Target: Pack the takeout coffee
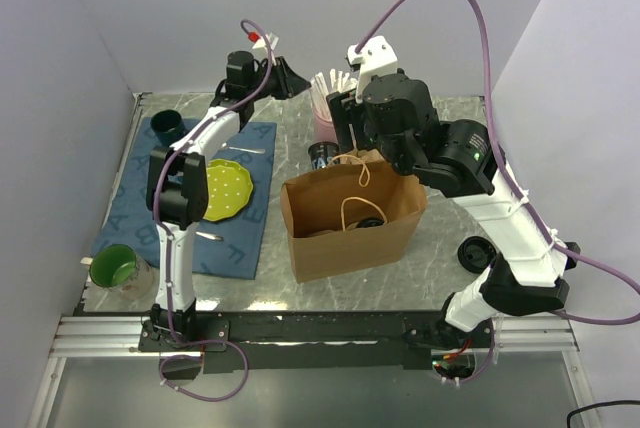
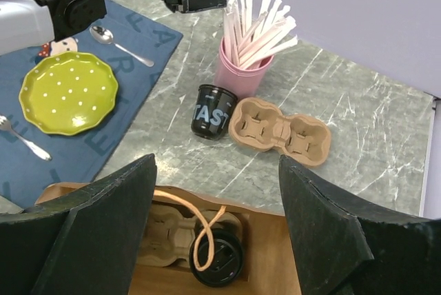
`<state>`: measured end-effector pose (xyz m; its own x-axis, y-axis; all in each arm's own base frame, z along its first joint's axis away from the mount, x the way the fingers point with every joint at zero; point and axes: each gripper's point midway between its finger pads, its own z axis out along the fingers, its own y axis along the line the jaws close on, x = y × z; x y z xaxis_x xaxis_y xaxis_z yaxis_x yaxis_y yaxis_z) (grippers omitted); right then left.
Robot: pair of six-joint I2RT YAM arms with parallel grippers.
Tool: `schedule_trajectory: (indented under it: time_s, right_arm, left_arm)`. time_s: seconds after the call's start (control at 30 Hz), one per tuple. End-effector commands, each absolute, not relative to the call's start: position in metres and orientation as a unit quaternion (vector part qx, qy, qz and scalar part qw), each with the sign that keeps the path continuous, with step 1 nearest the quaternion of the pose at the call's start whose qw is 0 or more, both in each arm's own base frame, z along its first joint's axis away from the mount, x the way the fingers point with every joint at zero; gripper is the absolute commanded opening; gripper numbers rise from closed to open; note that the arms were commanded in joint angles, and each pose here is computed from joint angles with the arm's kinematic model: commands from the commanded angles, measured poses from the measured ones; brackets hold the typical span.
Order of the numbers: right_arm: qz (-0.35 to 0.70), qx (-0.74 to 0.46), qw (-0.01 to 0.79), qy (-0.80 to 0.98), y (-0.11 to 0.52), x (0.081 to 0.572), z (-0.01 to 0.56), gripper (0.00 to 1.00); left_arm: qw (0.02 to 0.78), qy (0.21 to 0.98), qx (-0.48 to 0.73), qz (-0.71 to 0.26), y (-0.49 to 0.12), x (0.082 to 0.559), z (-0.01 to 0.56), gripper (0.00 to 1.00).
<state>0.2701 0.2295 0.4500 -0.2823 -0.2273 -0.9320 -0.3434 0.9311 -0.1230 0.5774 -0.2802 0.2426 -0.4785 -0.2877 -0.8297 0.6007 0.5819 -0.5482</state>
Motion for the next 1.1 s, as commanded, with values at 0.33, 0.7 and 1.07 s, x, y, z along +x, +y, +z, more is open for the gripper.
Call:
schedule_trajectory:
  time_s: [0.33,0.7,1.07]
  right_arm:
    - [0.069,-0.163,0.582,0.794,0.229,0.274,0.452,0.80]
    - [0.077,-0.147,0.588,0.791,0.217,0.267,0.455,0.80]
    - [0.049,-0.156,0.615,0.771,0.204,0.271,0.468,0.81]
  left_arm:
    - [0.543,0.703,0.127,-0.442,-0.283,0.569,0.295,0.14]
    - [0.562,0.685,0.138,-0.442,-0.286,0.565,0.333,0.01]
    - [0.587,0.646,0.145,-0.465,-0.286,0.550,0.402,0.01]
